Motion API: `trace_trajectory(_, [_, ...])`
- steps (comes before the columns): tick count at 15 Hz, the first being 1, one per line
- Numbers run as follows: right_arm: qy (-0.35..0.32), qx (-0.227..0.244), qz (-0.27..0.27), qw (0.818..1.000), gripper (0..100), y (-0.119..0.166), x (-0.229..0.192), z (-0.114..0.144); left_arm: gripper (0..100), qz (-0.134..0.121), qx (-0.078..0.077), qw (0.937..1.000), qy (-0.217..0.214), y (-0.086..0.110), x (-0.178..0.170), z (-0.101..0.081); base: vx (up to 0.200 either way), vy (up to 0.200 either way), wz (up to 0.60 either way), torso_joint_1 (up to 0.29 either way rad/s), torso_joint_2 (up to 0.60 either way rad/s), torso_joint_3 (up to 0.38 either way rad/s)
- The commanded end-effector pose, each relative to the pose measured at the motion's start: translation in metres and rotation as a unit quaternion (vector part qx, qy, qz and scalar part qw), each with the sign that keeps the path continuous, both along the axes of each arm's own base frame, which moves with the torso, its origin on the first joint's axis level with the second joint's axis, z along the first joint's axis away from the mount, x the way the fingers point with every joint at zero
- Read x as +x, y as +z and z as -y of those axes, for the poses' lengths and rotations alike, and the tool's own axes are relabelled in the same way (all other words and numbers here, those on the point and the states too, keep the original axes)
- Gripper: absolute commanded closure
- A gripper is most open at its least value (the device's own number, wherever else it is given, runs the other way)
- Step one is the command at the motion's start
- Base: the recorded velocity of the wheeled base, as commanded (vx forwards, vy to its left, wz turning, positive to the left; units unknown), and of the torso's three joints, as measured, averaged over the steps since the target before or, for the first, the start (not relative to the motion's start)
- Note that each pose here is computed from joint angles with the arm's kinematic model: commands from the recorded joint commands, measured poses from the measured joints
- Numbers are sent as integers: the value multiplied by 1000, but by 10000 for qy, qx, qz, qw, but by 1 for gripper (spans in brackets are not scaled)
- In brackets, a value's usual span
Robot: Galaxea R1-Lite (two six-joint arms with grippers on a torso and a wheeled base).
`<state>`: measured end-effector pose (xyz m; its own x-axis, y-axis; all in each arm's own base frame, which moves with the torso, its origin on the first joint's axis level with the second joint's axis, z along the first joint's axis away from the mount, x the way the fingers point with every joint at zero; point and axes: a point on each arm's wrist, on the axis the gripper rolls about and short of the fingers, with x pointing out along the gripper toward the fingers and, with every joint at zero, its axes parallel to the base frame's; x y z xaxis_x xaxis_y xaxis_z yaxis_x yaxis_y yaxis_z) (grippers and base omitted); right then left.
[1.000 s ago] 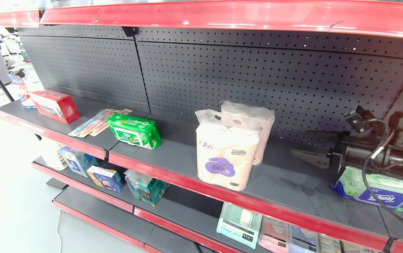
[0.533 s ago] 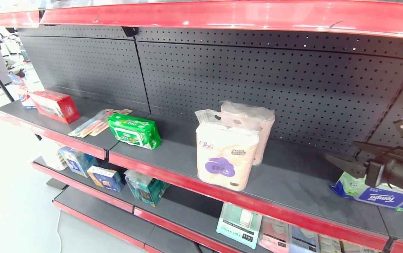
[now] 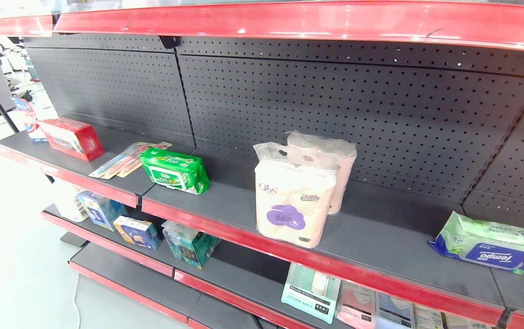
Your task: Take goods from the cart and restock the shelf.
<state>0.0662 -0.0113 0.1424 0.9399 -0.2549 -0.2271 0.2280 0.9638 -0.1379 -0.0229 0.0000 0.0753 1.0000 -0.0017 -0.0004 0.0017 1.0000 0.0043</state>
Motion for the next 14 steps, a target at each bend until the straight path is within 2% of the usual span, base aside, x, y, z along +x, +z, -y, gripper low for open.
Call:
trace_trajectory(1, [-123,-175,445,9988,0,-22,-35,-5,0,-6,2,10000,1,0,0,0,0,0,0,0,0,0])
trace_trajectory(2, [-199,-202,607,9978,0,-28,-43,-5,0,-6,2,10000,1,0,0,0,0,0,0,0,0,0])
trace_trajectory(4, [-93,-321,587,9977,0,-39,-58,-5,0,-6,2,10000,1,0,0,0,0,0,0,0,0,0])
trace_trajectory(6, [519,-223,644,9963,0,-56,-78,-7,0,-6,2,10000,1,0,0,0,0,0,0,0,0,0])
trace_trajectory(8, [735,-159,593,9954,0,-55,-84,-8,0,-6,2,10000,1,0,0,0,0,0,0,0,0,0])
trace_trajectory(11, [1025,-126,1137,9881,0,-59,-93,-10,0,-6,2,10000,1,0,0,0,0,0,0,0,0,0])
trace_trajectory(12, [1108,-115,1131,9873,0,-59,-92,-10,0,-6,2,10000,1,0,0,0,0,0,0,0,0,0])
trace_trajectory(14, [1466,354,1196,9813,0,-59,-92,-12,0,-6,2,10000,1,0,0,0,0,0,0,0,0,0])
